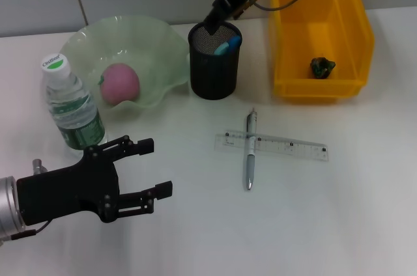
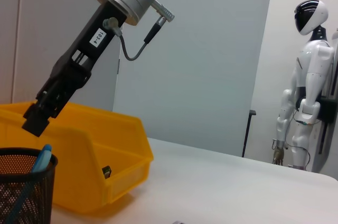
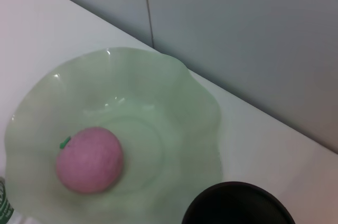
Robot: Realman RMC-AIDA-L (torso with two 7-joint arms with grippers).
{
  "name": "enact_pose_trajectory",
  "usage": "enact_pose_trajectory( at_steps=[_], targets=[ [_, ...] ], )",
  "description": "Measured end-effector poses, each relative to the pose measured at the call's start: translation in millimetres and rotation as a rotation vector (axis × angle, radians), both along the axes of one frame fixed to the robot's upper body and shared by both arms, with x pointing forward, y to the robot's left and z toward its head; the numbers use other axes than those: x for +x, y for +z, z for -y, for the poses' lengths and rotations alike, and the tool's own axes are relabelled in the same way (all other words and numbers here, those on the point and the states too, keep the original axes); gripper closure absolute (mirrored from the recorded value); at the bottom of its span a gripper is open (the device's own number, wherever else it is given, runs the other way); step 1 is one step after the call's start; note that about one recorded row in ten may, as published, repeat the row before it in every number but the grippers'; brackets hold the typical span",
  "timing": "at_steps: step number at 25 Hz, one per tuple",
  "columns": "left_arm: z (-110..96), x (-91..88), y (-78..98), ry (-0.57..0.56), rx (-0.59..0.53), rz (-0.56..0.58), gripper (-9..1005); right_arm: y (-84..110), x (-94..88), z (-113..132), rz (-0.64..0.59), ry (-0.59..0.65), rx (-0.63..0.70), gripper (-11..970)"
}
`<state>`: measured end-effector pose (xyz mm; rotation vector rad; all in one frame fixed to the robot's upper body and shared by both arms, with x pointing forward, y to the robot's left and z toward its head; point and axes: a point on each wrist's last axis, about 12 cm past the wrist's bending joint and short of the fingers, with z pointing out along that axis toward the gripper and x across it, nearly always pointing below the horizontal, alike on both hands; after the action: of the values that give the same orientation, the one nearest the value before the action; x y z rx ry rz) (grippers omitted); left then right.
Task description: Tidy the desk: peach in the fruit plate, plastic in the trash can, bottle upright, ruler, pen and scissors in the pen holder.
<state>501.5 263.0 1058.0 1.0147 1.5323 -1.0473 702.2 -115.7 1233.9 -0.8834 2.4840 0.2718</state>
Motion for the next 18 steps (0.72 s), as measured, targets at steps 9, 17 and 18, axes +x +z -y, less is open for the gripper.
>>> enact_pose_trajectory(
  at_steps=[9,17,18],
  targets=[
    [-1.5,-0.3,0.3,0.002,0.001,0.002,154,2.4,-2.4,-2.9,0.021,0.018,0.002,299],
    [-2.0,-1.0,0.3,0.006,-0.006,-0.007,154,11.2,-18.7,-1.9,-0.006,0.116,0.039,299],
    [-2.0,-1.0,0.3,0.006,-0.006,-0.007,154,13.7,-23.4,-2.0,-0.019,0.145,0.055,299]
  ],
)
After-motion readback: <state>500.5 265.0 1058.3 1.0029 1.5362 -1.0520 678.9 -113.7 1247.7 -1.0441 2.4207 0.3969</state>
